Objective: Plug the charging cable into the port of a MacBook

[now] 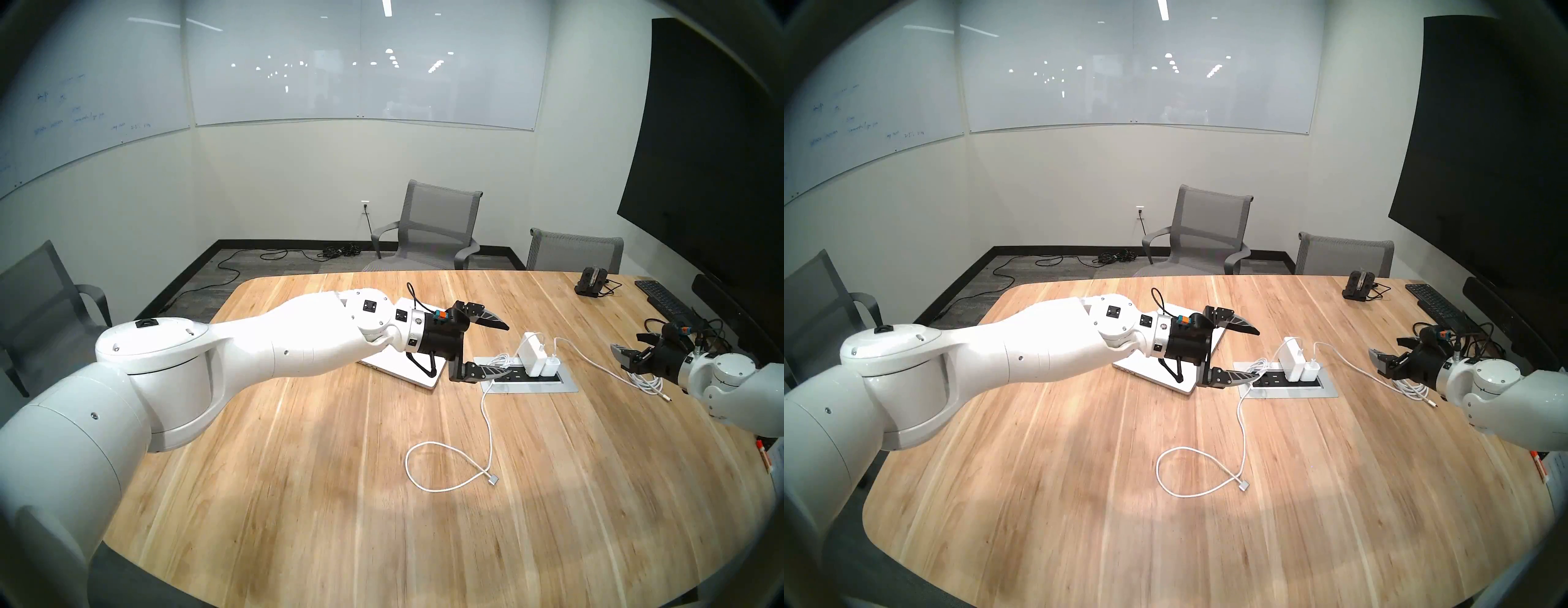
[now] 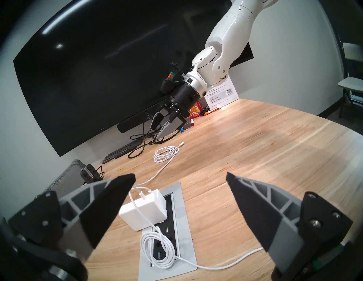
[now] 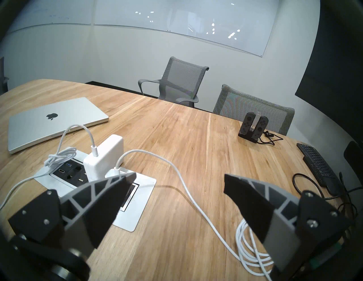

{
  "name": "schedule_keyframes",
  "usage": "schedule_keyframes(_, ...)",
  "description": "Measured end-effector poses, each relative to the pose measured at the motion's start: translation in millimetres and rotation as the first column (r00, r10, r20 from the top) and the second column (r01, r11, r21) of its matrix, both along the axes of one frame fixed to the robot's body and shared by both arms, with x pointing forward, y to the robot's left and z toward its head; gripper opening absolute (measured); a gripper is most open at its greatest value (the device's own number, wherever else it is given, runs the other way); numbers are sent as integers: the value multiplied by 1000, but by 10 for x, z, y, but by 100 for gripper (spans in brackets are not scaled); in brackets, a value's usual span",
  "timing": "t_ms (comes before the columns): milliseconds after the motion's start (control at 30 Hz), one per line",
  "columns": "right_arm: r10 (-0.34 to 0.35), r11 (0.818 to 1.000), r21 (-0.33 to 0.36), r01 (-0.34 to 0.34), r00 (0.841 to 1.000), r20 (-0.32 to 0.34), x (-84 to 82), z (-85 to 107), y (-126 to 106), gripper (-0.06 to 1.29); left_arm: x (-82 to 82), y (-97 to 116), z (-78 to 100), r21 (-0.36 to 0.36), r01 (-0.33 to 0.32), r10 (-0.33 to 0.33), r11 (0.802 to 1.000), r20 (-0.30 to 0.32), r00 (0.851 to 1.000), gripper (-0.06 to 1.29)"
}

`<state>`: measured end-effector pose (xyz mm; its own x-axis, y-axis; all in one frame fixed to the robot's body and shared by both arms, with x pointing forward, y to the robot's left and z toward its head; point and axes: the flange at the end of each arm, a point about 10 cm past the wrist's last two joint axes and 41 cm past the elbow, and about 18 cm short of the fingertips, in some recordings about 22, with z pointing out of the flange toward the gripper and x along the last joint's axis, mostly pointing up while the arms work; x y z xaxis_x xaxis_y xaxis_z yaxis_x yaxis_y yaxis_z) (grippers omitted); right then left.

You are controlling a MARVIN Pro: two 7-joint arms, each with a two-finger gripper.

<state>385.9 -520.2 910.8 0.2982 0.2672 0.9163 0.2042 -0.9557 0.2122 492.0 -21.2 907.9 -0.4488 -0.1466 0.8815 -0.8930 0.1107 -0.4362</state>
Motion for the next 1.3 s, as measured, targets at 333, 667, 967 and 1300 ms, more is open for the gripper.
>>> schedule_keyframes(333,0,1000,0,0,1000,0,0,0,0,122,-37,-80,-7,3,11,-11,1000,10,1000,123)
schedule_keyframes(667,0,1000,0,0,1000,0,0,0,0,122,-293,-274,19,47,163,-164,986,13,986,123)
schedule_keyframes(967,0,1000,0,0,1000,0,0,0,0,122,-412,9,98,128,283,-281,951,-29,959,123)
schedule_keyframes(1300,0,1000,0,0,1000,0,0,0,0,122,-305,449,194,272,303,-295,914,-70,953,123)
